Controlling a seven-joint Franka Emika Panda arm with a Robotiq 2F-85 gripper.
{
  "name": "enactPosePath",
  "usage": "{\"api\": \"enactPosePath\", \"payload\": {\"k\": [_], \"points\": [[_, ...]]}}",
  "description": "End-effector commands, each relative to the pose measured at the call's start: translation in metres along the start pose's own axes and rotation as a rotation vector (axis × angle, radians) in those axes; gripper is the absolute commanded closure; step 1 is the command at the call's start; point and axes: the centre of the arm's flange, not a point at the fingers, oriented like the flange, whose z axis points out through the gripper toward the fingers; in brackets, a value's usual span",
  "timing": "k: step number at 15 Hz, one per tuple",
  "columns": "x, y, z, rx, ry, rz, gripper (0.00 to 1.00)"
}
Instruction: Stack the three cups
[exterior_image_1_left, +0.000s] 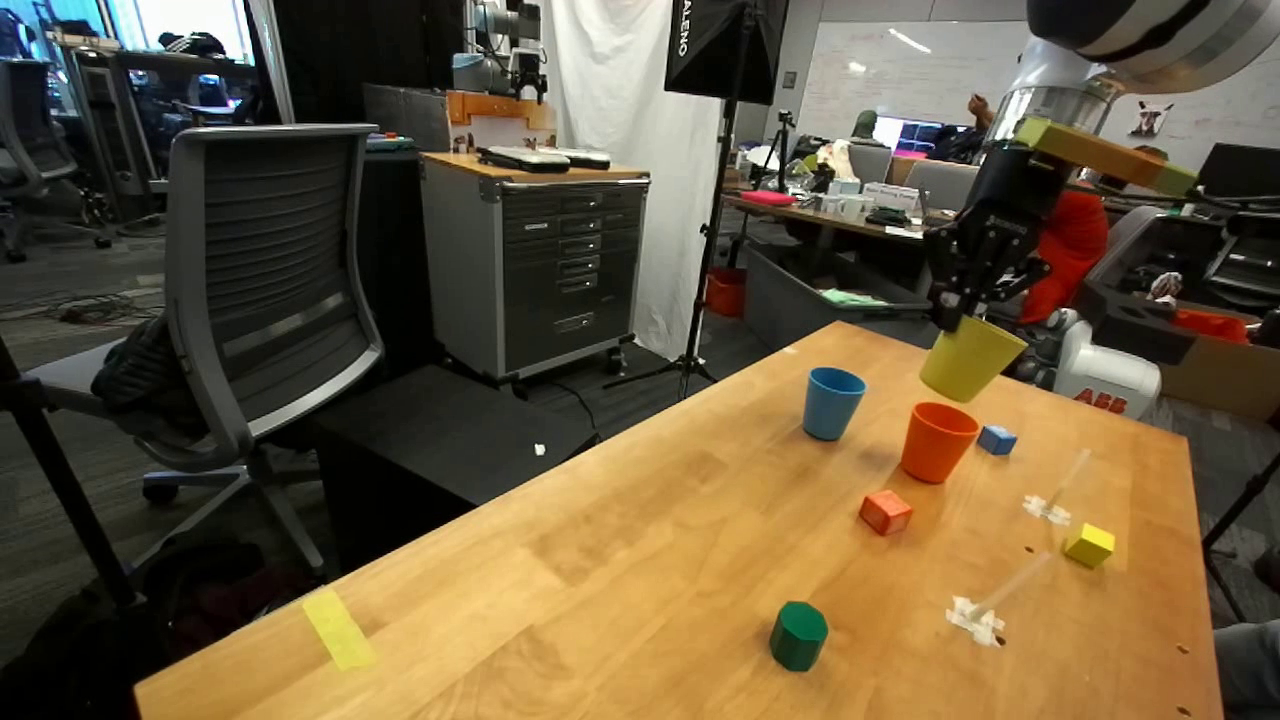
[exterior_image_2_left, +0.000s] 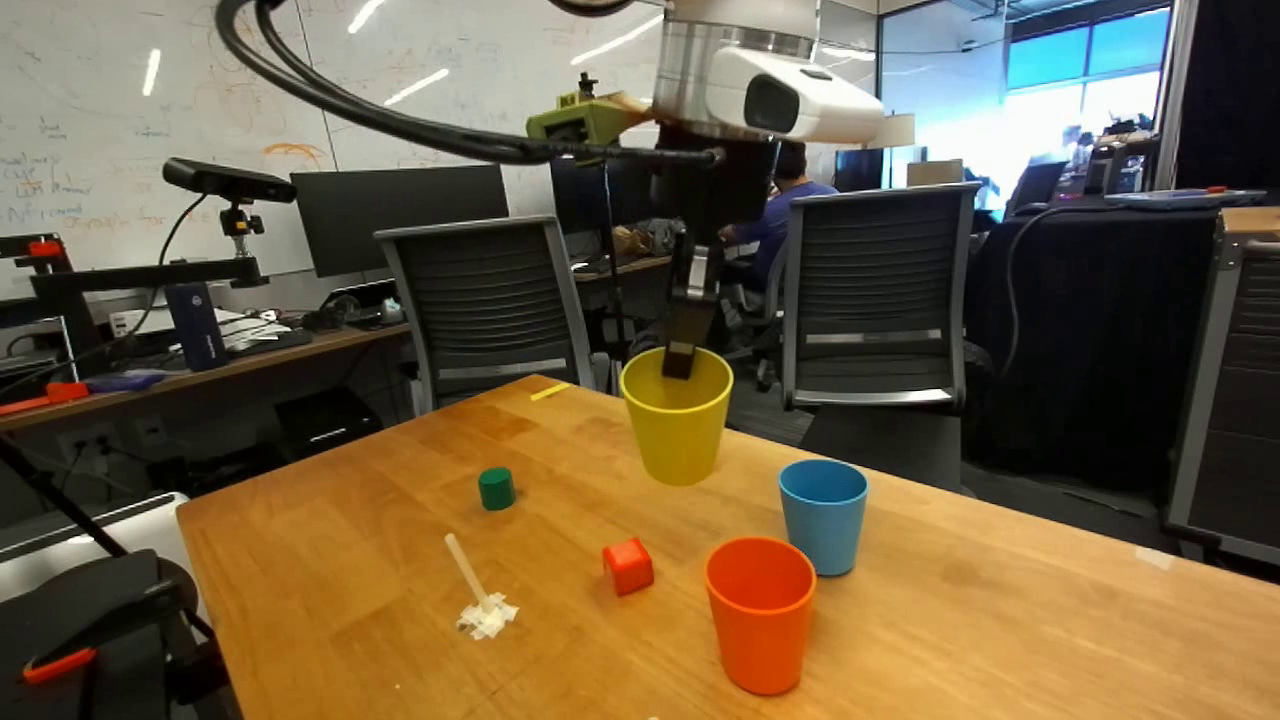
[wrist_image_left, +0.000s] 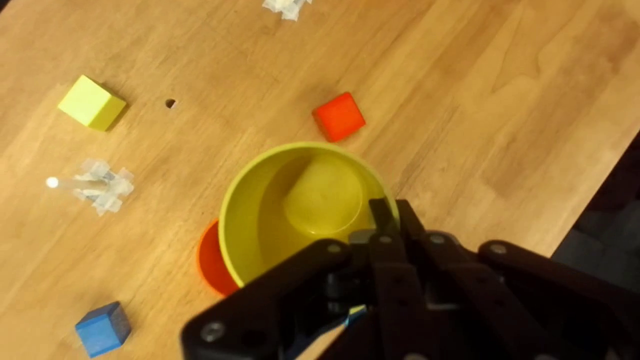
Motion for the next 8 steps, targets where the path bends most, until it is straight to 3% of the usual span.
{"api": "enactPosePath", "payload": {"k": [1, 8], "points": [[0.033, -0.003, -0.009, 0.017, 0.018, 0.113, 0.99], [0.071, 0.014, 0.014, -0.031, 0.035, 0.265, 0.99]]}}
